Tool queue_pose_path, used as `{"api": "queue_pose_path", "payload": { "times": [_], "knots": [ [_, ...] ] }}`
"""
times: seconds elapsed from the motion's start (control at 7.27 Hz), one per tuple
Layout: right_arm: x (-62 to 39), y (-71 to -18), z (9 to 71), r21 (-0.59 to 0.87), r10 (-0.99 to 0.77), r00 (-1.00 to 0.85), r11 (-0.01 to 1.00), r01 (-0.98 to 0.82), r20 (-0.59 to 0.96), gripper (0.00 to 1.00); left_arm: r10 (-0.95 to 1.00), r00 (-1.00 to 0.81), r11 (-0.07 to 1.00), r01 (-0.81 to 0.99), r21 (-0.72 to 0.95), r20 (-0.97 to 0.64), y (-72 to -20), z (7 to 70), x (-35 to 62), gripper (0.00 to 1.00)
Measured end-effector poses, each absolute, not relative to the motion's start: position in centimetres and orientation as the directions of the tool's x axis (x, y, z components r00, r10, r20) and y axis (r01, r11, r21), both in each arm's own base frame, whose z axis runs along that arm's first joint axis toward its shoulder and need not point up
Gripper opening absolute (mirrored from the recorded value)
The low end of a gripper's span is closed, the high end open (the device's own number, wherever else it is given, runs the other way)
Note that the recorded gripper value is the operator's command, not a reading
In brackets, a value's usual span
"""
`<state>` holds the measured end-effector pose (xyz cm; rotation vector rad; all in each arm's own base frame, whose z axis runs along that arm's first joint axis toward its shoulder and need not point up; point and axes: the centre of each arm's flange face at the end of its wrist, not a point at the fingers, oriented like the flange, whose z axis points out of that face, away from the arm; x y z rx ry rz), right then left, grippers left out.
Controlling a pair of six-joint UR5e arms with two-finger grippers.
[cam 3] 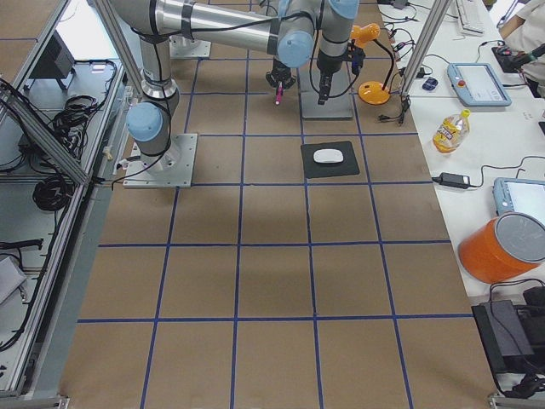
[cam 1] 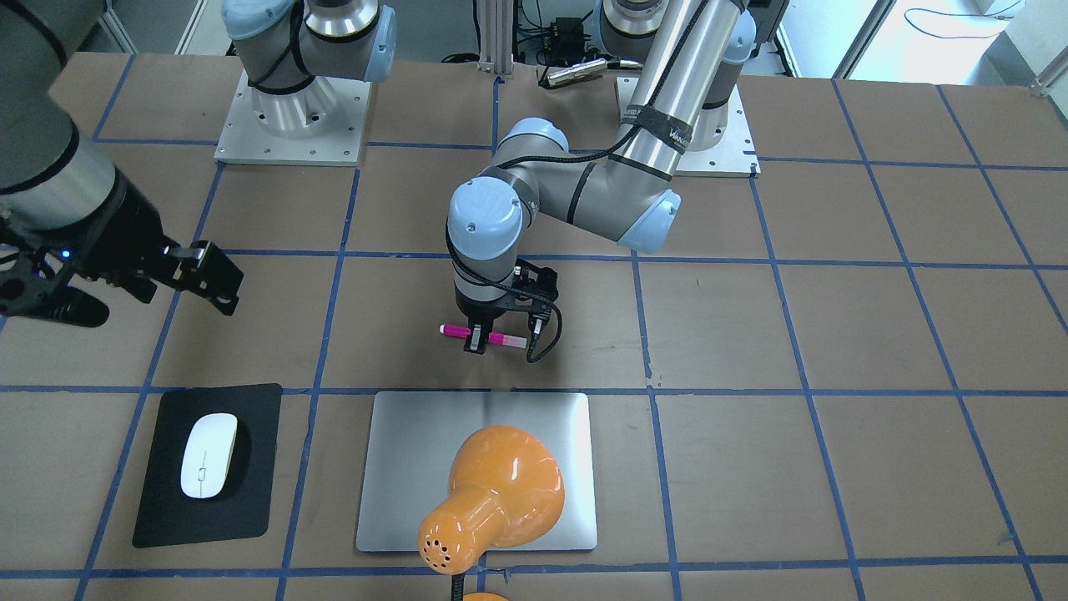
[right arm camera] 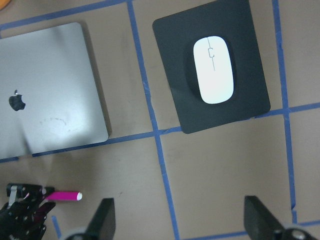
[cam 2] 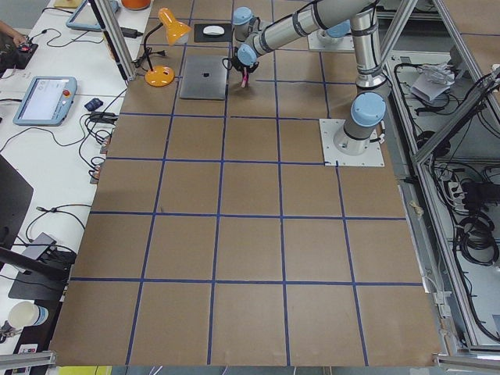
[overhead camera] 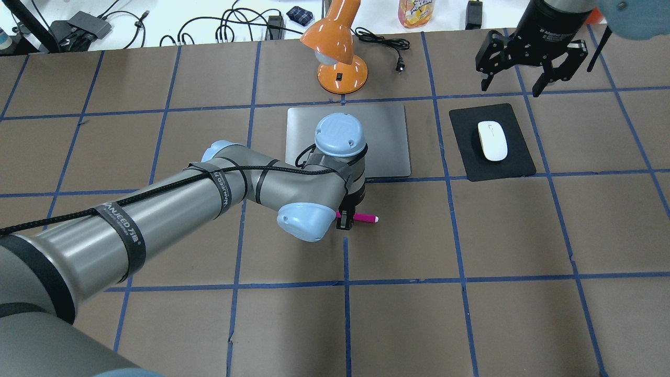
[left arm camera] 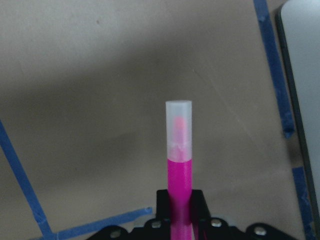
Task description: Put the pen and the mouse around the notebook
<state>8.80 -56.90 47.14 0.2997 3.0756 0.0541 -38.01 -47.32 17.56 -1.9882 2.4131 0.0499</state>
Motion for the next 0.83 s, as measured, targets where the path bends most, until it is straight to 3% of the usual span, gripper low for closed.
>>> {"api": "queue_pose_path", "payload": {
  "times": [0.28,0.41,0.55,0.83],
  "knots": [
    [12.5,-53.5,50.6,0.032,0.224,-0.974,0.974,0.223,-0.044,0.92,-0.951,-0.31,0.309,-0.95,-0.041,0.012,-47.8,19.7,-37.1,1.0],
    [13.6,-52.6,51.3,0.027,0.228,-0.973,0.974,0.227,-0.044,0.93,-0.904,-0.427,0.425,-0.904,-0.052,0.031,-48.5,21.2,-36.2,1.0],
    [14.4,-51.9,51.7,0.022,0.222,-0.974,0.975,0.221,-0.045,1.0,-0.807,-0.587,0.583,-0.809,-0.07,0.06,-49.9,23.7,-34.5,1.0],
    [15.0,-51.4,51.8,0.019,0.216,-0.975,0.976,0.215,-0.049,1.0,-0.644,-0.762,0.756,-0.647,-0.103,0.064,-52.5,28.4,-29.3,1.0]
  ]
}}
